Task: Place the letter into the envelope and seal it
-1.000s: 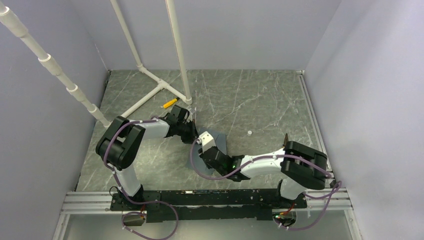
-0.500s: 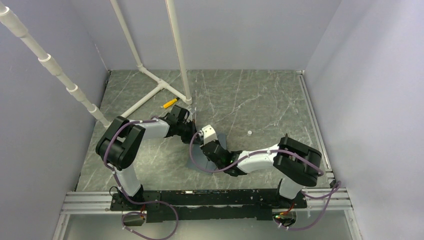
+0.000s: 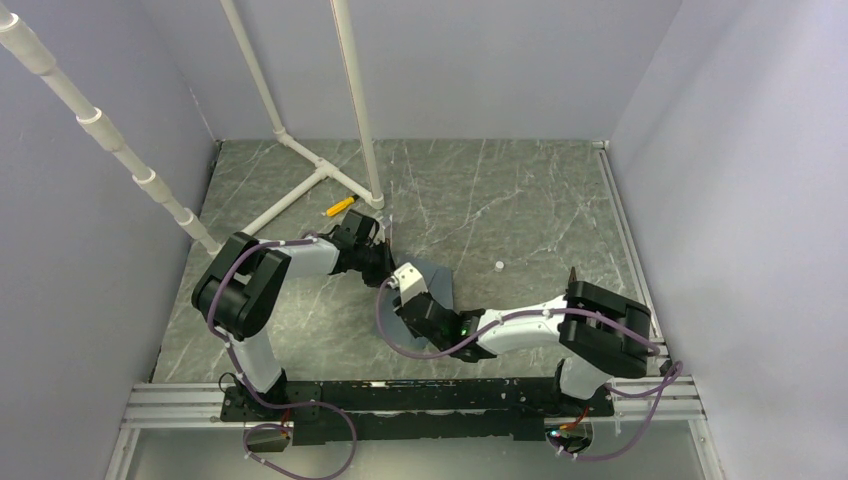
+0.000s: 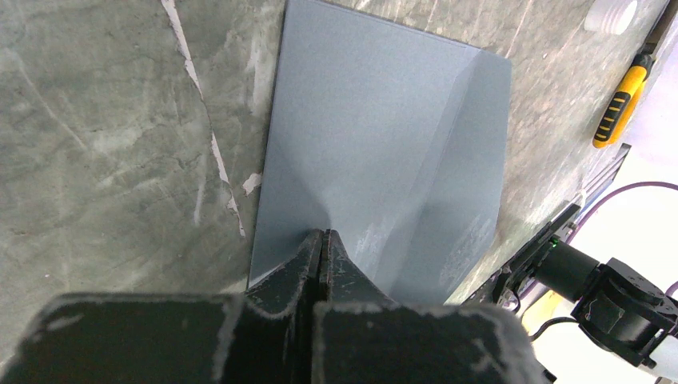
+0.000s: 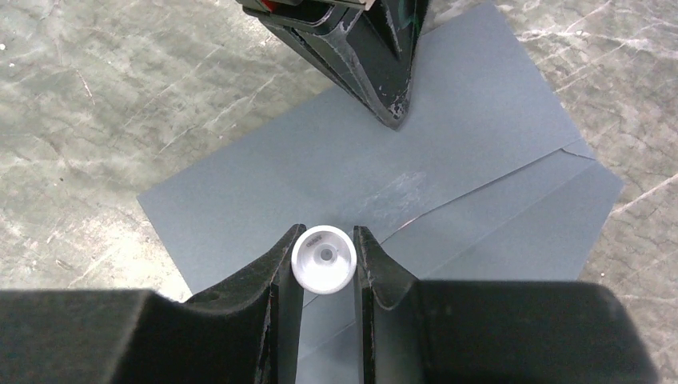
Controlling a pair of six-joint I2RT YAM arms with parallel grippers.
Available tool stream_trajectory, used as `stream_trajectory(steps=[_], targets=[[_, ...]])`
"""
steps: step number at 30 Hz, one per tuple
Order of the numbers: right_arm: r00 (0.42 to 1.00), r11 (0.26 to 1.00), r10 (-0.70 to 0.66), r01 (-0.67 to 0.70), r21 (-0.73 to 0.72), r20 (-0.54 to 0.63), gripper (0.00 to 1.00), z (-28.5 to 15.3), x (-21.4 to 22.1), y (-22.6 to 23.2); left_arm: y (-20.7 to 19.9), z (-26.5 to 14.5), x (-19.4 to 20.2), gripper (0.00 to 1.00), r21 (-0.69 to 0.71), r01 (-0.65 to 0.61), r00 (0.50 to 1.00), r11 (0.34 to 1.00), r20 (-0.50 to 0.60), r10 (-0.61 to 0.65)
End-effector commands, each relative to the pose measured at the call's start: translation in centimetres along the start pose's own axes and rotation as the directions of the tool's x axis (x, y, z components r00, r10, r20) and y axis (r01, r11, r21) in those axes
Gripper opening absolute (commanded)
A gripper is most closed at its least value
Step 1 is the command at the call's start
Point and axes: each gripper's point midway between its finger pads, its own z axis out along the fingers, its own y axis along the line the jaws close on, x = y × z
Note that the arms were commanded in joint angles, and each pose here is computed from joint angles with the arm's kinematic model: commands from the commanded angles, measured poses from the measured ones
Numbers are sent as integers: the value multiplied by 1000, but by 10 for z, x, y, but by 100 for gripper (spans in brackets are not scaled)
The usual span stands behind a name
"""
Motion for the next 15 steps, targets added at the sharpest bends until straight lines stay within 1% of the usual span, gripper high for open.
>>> stream_trajectory(steps=[1, 4, 9, 12, 15], targets=[[993, 999, 1, 5, 51, -116, 0, 1, 30, -14, 57, 12, 29, 2, -214, -12, 997, 977, -71, -3], [991, 993, 36, -21, 112, -129, 0, 11, 34, -36, 57, 12, 29, 2, -216, -14, 997, 976, -71, -2], [993, 985, 57, -38, 170, -107, 0, 25, 25, -62, 56, 11, 27, 2, -217, -16, 998, 976, -68, 1], [994, 981, 52, -32, 193, -99, 0, 34, 19, -69, 55, 11, 26, 3, -216, -16, 998, 976, -67, 2], [995, 983, 46, -30, 181, -85, 0, 34, 10, -66, 55, 11, 26, 3, -215, -18, 998, 976, -69, 3]])
